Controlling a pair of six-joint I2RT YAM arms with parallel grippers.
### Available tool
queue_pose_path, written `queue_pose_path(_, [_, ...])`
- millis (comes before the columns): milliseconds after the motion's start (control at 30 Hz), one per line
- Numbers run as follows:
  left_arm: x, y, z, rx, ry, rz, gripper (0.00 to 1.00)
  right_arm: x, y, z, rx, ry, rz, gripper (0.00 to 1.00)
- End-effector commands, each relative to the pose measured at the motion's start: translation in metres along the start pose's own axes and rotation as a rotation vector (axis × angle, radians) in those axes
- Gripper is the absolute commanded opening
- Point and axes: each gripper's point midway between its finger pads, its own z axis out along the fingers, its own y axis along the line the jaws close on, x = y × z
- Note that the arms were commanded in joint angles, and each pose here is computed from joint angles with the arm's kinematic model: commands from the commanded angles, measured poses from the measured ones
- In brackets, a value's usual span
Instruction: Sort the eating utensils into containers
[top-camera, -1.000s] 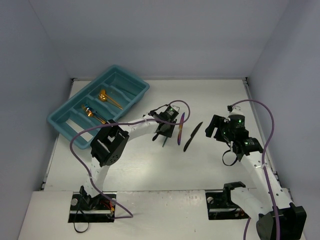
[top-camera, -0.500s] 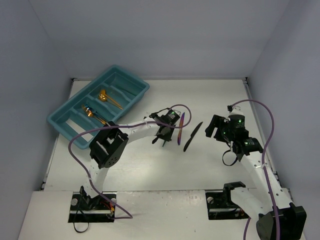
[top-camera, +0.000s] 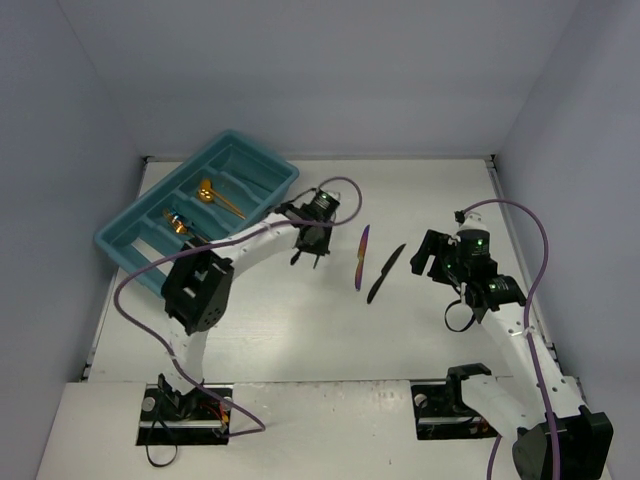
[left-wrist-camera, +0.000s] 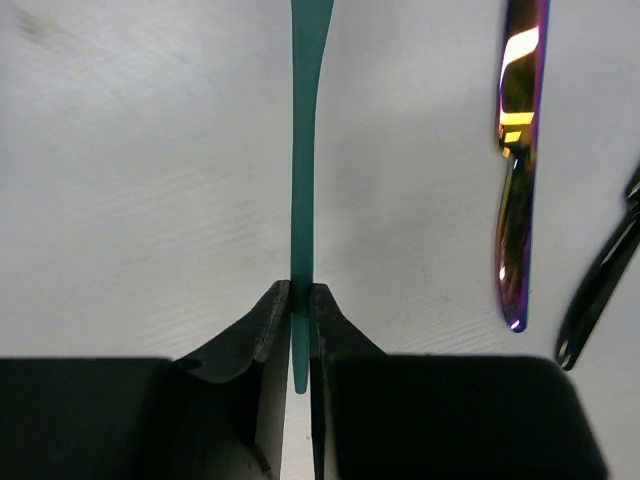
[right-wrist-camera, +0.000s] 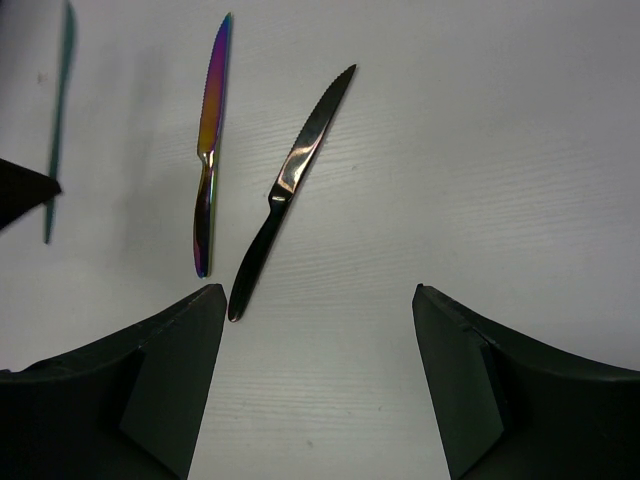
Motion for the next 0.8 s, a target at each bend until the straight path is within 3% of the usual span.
queue_pose_path(0, [-0.120,0.039,-0.102,0.091,-0.423,-0.268,0.00,-0.008,0.002,0.002,-0.005,-0.035,0.003,0.73])
queue_pose_path(133, [-0.169,0.110,-0.128,0.032,-0.656,-0.531,0.00,-0.006,0.002,0.004,-0.005,-0.025,0.002,0.73])
queue_pose_path(367, [-0.214,0.188,-0.114,0.044,-0.769,-0.921,0.00,-0.005,0.002,0.005,-0.005,-0.019,0.001,0.73])
queue_pose_path(633, [-0.243,0.215,-0.076,0.020,-0.806,-1.048,0.01,-0.004,0.005,0.004,-0.024,-0.015,-0.003,0.73])
queue_pose_path(767, [-0.246,0.227,-0.072,-0.040,-0.806,-1.051,0.15,-0.005,0.006,0.003,-0.028,-0.017,-0.003,0.73])
